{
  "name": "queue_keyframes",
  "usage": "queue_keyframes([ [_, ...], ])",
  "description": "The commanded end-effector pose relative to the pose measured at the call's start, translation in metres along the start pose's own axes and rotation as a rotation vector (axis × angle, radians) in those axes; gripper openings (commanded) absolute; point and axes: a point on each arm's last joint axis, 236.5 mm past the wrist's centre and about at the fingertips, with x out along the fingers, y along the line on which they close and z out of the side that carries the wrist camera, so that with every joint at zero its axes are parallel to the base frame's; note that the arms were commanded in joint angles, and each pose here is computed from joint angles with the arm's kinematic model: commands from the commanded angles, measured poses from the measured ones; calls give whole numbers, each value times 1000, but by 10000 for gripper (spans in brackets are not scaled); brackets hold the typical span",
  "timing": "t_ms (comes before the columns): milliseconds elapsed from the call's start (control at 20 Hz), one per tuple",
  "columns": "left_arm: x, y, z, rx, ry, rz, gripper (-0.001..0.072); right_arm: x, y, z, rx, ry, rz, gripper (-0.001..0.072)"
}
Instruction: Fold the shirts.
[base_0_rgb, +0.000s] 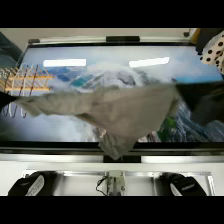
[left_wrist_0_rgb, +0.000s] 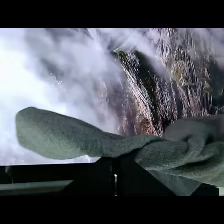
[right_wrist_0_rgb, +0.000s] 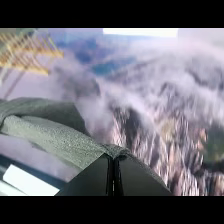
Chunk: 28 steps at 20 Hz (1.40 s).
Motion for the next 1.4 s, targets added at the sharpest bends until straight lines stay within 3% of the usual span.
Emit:
queue_keyframes([
  [0, 45, 5, -37, -57, 148, -70, 29, 44, -27, -91, 50, 374, -43, 59],
  [200, 107, 34, -94, -176, 315, -68, 30, 122, -60, -122, 146, 384, -77, 58],
  [500, 188, 59, -135, -388, 306, -92, 30, 215, -78, -145, 323, 437, -58, 59],
  [650, 210, 54, -126, -383, 257, -170, 34, 242, -88, -155, 359, 451, -69, 59],
  [700, 211, 53, -118, -313, 240, -186, 97, 246, -90, -156, 362, 446, -73, 59],
  [750, 207, 57, -105, -199, 214, -178, 312, 247, -91, -155, 362, 440, -76, 59],
  [800, 199, 67, -91, -120, 190, -137, 622, 246, -92, -154, 359, 436, -78, 59],
  [850, 186, 88, -75, -55, 167, -47, 720, 246, -92, -154, 358, 438, -77, 59],
  [950, 155, 141, -57, 13, 170, 168, 718, 245, -91, -157, 355, 450, -78, 59],
  [1050, 129, 189, -73, -68, 238, 339, 574, 245, -91, -157, 356, 452, -77, 59],
  [1150, 128, 207, -113, -209, 344, 349, 571, 245, -91, -157, 356, 452, -77, 59],
  [1350, 165, 196, -196, -399, 503, 224, 571, 244, -91, -159, 355, 462, -77, 59],
])
